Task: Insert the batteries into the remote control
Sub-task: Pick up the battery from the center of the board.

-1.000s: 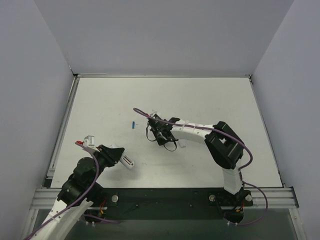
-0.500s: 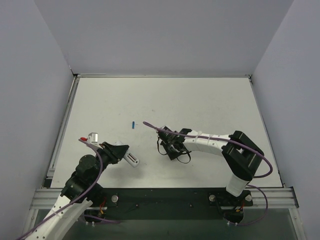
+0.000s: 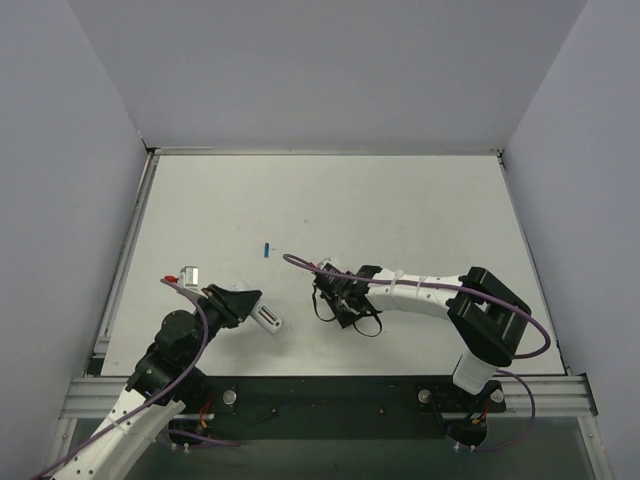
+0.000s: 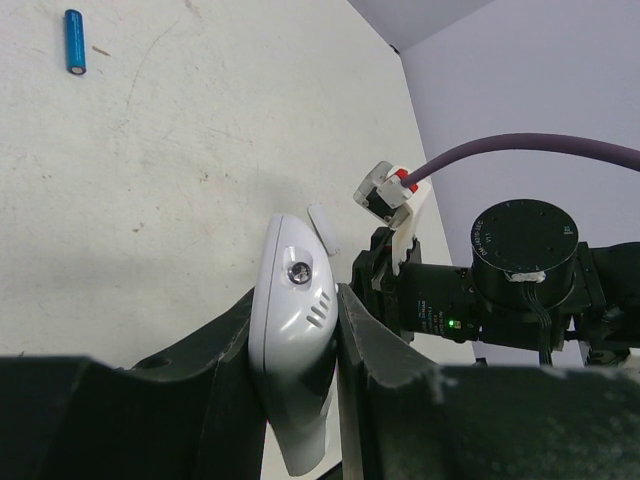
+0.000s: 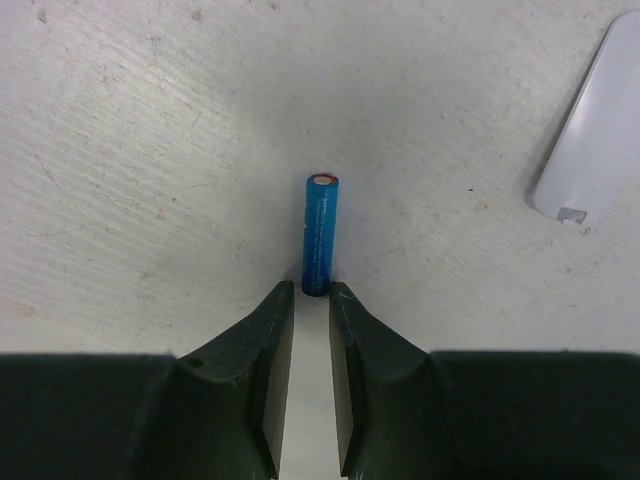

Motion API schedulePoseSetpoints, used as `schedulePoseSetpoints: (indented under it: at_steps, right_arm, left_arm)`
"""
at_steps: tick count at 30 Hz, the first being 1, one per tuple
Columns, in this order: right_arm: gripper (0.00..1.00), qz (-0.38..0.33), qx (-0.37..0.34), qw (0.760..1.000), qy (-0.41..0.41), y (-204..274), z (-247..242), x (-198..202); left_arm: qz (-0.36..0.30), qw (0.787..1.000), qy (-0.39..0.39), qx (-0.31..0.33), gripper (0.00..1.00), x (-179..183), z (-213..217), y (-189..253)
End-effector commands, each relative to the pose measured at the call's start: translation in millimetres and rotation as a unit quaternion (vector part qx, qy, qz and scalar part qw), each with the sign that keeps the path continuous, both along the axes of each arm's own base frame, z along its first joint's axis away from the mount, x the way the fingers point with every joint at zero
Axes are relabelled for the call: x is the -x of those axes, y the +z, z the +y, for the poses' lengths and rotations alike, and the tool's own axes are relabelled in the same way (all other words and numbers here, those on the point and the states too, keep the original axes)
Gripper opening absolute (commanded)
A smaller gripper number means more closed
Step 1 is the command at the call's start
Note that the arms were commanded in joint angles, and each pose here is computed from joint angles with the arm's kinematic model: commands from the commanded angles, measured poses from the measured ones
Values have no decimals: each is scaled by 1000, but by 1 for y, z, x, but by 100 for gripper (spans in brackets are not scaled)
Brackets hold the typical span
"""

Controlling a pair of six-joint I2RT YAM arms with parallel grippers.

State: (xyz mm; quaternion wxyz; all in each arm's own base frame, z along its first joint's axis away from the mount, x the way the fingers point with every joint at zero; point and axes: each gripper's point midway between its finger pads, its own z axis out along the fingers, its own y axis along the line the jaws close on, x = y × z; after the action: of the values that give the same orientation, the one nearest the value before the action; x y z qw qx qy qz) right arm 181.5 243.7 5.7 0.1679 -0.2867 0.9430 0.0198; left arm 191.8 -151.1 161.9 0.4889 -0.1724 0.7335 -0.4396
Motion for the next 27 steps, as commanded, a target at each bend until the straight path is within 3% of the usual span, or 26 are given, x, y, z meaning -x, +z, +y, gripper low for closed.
schedulePoseSetpoints:
  at_steps: [1,27]
  right_arm:
    - [17,25,86,996,-8,-16,-41,20]
    - [17,14,76,993,-86,-25,-44,11]
  left_arm:
    - [-32,998,-10,44,0,-2,-7,23]
    - [-22,997,-21,64,0,-1,-13,15]
